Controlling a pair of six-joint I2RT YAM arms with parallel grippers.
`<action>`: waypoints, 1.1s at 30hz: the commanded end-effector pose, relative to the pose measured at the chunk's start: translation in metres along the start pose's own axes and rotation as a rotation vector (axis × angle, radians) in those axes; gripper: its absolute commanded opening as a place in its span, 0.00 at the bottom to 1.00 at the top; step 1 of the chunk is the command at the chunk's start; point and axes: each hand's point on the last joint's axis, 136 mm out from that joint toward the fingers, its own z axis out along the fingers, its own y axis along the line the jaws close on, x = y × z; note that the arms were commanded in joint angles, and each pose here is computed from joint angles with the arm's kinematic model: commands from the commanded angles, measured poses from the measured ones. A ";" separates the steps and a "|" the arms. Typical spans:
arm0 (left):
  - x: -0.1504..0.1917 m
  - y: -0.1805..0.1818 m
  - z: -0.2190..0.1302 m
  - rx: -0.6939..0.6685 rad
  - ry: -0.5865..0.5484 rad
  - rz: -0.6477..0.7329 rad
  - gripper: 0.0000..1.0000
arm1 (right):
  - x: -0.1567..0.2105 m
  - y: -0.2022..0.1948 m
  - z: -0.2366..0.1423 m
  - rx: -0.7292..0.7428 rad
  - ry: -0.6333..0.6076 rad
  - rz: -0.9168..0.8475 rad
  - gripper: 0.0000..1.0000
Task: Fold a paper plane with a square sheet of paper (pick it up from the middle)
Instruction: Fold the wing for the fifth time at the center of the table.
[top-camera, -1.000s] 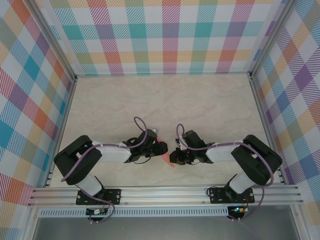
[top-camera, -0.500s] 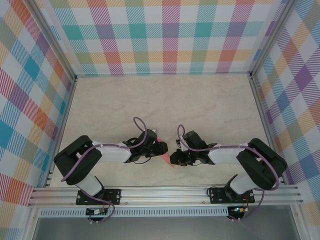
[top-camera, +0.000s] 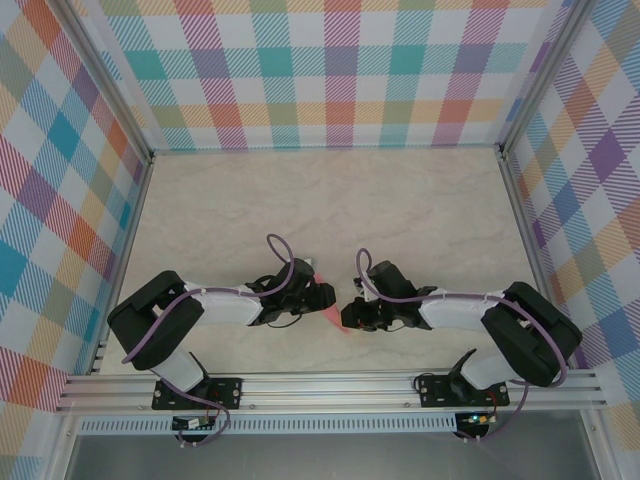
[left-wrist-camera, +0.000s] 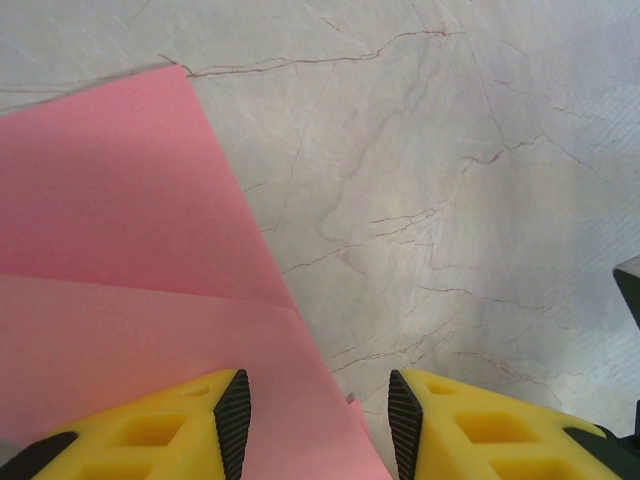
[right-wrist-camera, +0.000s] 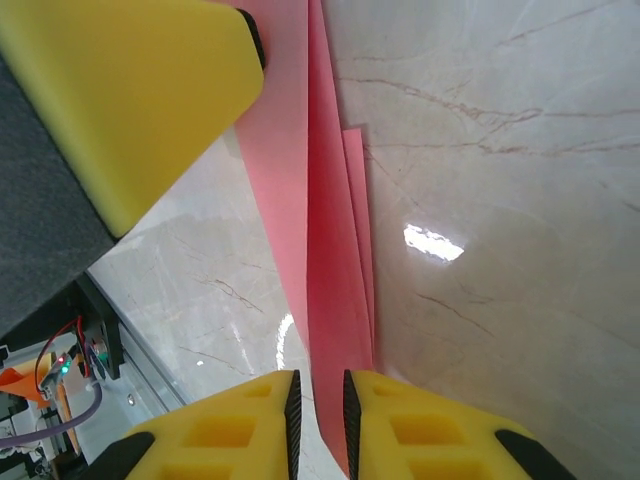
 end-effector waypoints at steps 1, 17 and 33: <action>0.005 0.014 -0.001 -0.061 0.015 -0.005 0.44 | -0.009 0.009 0.002 0.005 -0.012 -0.034 0.21; 0.005 0.015 -0.003 -0.075 0.012 -0.006 0.43 | 0.011 -0.001 0.021 -0.013 0.092 -0.036 0.05; 0.007 0.024 -0.003 -0.122 0.021 -0.025 0.43 | 0.033 -0.023 0.018 0.057 0.115 -0.001 0.11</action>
